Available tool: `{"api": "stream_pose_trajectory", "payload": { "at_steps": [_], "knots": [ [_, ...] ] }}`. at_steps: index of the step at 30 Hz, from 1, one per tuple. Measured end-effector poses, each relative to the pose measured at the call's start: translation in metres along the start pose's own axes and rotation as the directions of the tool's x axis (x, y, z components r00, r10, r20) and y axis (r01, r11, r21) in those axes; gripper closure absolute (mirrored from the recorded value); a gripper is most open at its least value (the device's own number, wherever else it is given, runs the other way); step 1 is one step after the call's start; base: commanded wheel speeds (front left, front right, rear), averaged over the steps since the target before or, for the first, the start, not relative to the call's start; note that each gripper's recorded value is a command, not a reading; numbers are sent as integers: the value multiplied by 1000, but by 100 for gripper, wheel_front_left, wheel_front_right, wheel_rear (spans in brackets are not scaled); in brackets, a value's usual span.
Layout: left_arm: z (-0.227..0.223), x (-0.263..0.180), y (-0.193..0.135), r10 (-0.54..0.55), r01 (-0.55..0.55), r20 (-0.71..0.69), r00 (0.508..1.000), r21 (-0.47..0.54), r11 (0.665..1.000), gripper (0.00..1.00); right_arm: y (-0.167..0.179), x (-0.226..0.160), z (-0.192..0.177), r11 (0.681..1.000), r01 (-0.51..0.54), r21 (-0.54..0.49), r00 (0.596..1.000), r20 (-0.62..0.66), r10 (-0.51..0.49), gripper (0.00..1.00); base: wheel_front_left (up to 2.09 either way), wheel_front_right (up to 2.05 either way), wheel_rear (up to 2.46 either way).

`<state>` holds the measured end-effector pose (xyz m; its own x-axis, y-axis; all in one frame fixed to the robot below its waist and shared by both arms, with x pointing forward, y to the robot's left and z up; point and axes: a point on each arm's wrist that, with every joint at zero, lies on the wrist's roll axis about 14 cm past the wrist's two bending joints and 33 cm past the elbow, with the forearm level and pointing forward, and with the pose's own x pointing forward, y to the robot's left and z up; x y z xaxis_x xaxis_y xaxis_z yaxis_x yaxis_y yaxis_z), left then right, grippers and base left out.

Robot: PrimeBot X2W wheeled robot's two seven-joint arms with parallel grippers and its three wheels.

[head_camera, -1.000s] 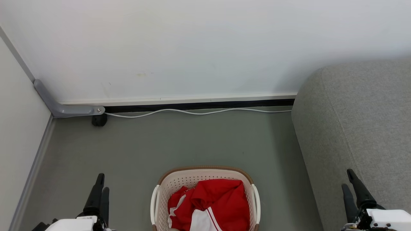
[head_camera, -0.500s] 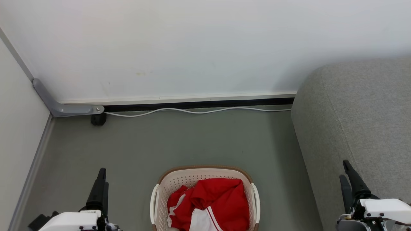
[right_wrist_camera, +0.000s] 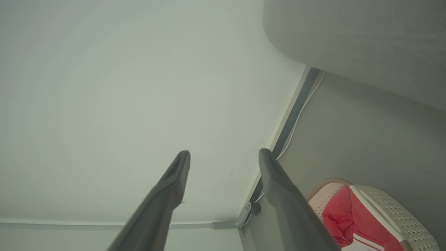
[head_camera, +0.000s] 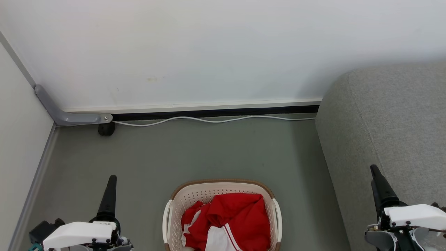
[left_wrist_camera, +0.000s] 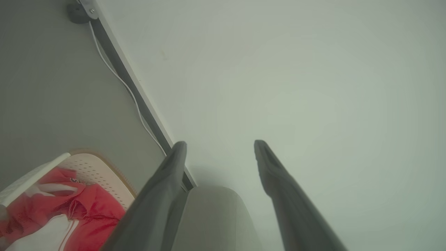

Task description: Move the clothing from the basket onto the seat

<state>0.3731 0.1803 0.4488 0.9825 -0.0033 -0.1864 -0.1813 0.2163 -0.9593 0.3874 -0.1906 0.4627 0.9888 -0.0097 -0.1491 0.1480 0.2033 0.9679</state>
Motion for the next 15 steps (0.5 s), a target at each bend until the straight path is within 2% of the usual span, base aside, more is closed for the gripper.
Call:
{"api": "stream_pose_trajectory", "payload": {
  "at_steps": [9, 15],
  "knots": [
    [-1, 5, -7, -20, 20, 0, 1000, 115, 993, 0, 8, 6, -2, 993, -22, -112, 1000, -8, 22, 0, 0, 0, 0],
    [-1, 6, -7, -19, 18, 0, 1000, 200, 980, 0, 8, 8, -2, 976, -22, -218, 1000, -15, 19, 0, 0, 0, 0]
  ]
}}
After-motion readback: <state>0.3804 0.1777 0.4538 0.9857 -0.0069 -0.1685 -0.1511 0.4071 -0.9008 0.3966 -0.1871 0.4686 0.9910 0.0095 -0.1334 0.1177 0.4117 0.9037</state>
